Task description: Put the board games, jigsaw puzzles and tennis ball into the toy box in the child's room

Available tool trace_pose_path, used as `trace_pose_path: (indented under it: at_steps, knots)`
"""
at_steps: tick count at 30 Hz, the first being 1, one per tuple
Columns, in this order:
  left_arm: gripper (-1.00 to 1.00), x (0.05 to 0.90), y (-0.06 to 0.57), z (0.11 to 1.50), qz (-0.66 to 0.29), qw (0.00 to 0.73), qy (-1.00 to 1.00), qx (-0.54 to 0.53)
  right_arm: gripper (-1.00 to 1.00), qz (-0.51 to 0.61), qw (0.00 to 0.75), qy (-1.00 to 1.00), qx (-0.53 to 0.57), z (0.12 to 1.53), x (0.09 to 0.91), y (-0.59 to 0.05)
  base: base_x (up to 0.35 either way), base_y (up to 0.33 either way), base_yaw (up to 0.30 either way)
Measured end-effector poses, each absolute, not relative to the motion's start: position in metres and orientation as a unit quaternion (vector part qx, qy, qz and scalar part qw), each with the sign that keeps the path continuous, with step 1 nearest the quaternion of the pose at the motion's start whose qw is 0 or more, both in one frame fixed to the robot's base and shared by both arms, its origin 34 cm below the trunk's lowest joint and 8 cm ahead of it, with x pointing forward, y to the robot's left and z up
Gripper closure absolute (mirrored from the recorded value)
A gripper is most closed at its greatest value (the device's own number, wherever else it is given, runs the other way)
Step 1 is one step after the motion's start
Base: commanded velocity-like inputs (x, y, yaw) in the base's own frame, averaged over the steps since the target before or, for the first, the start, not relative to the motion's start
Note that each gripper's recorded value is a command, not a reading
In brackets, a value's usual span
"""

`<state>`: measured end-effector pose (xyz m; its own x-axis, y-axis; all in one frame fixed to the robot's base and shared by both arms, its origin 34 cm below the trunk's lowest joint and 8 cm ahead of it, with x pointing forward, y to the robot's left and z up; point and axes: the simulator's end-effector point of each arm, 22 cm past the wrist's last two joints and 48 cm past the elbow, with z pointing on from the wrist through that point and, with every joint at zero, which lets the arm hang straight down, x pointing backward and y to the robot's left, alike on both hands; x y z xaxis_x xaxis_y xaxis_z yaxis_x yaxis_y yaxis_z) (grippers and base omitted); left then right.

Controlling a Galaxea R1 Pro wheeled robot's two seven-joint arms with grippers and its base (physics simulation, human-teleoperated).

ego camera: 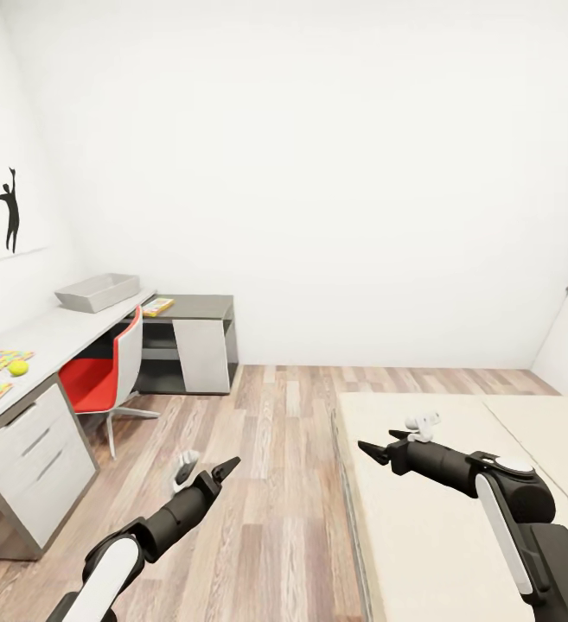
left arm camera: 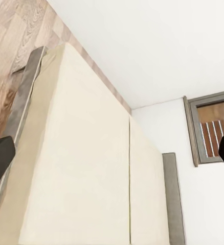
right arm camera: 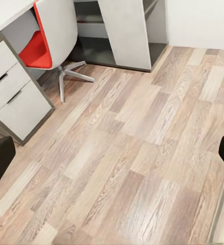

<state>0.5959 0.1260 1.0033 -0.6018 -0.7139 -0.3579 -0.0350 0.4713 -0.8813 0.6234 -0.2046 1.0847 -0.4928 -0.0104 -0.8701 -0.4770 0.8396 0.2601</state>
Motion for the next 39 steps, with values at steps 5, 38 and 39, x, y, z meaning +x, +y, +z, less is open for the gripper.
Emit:
trace_pose_path:
  at_steps: [5, 38, 39]
  knots:
    - [-1.00, 0.5959, 0.1260, 1.0033, -0.453, 0.374, 0.772, -0.243, -1.00, 0.242, 0.482, 0.829, -0.146, 1.0847, 0.6235, -0.2050, 0.000, -0.273, 0.000]
    - [-1.00, 0.5959, 0.1260, 1.0033, -0.453, 0.375, 0.772, -0.242, -1.00, 0.242, 0.482, 0.829, -0.145, 1.0848, 0.6238, -0.2062, 0.000, -0.256, 0.000]
    - [-1.00, 0.5959, 0.1260, 1.0034, -0.453, 0.375, 0.772, -0.242, -1.00, 0.242, 0.482, 0.829, -0.145, 1.0848, 0.6238, -0.2062, 0.000, -0.122, 0.000]
